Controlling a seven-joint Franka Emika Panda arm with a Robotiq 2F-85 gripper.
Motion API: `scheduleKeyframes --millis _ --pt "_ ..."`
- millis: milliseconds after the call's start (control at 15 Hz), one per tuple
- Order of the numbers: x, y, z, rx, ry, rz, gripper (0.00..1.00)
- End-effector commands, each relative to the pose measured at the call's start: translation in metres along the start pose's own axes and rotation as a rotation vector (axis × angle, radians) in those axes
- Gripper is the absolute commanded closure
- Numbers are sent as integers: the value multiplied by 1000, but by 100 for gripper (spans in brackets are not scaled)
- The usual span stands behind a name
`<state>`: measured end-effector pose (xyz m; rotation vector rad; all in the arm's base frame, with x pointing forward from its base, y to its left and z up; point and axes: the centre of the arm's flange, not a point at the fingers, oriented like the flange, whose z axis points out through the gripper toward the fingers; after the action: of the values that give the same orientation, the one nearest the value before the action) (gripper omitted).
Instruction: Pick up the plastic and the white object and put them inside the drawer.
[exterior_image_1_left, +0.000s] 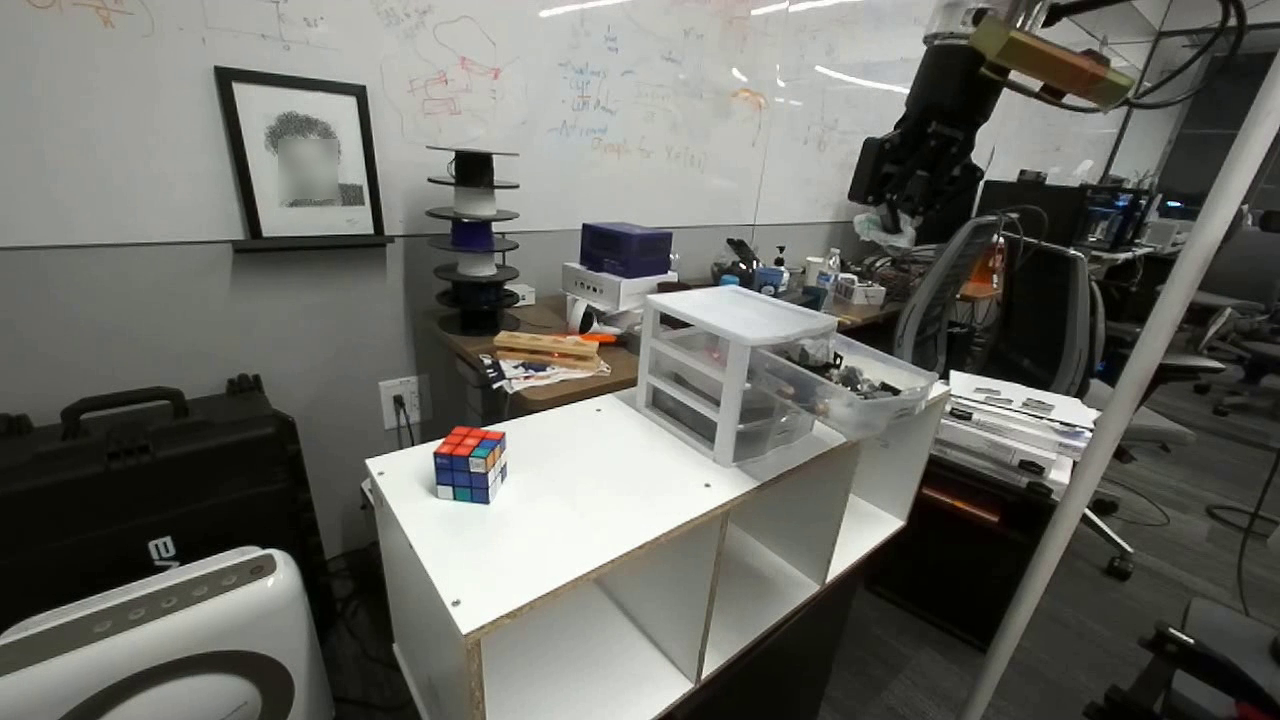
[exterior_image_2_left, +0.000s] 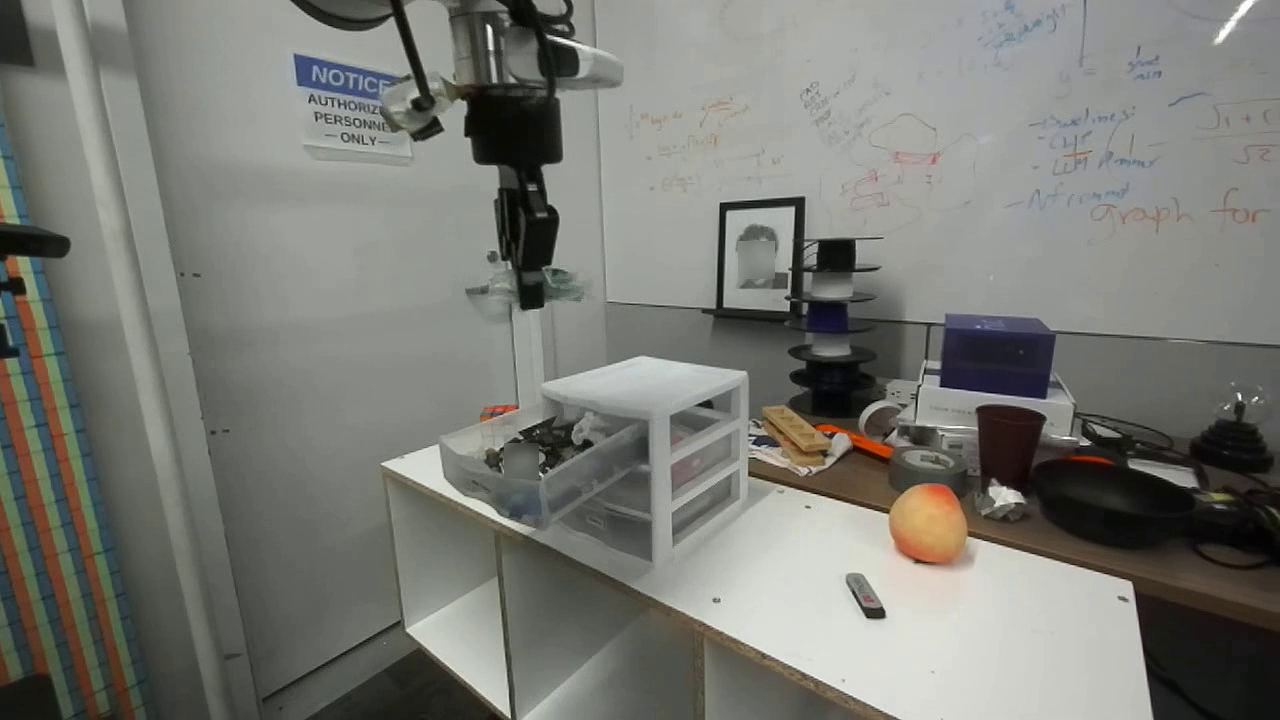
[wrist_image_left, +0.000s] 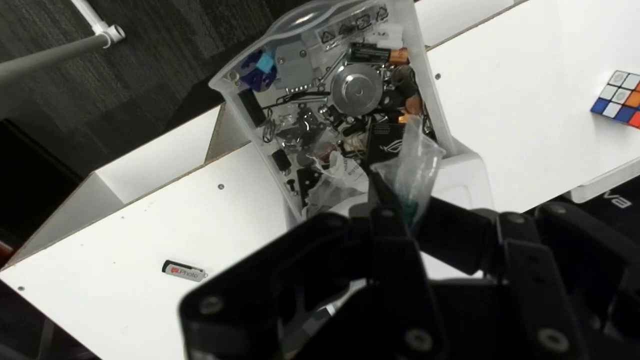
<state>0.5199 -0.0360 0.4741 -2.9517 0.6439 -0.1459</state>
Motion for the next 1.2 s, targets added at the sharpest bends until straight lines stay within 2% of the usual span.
scheduleKeyframes --millis 0,200,467,667,867,933,1000,1133 --pt "31 1 32 40 -53 -23 98" --pt "29 6 68 -17 -126 -39 98" --pt "18 23 98 -83 -218 -25 98" --pt "16 33 107 -117 -230 -30 98" --pt "22 26 106 -111 -214 -58 97" --pt "24 19 106 -98 -212 -77 90" --pt "25 10 104 -83 -206 -108 71" --pt "34 -13 100 -70 -173 -152 56"
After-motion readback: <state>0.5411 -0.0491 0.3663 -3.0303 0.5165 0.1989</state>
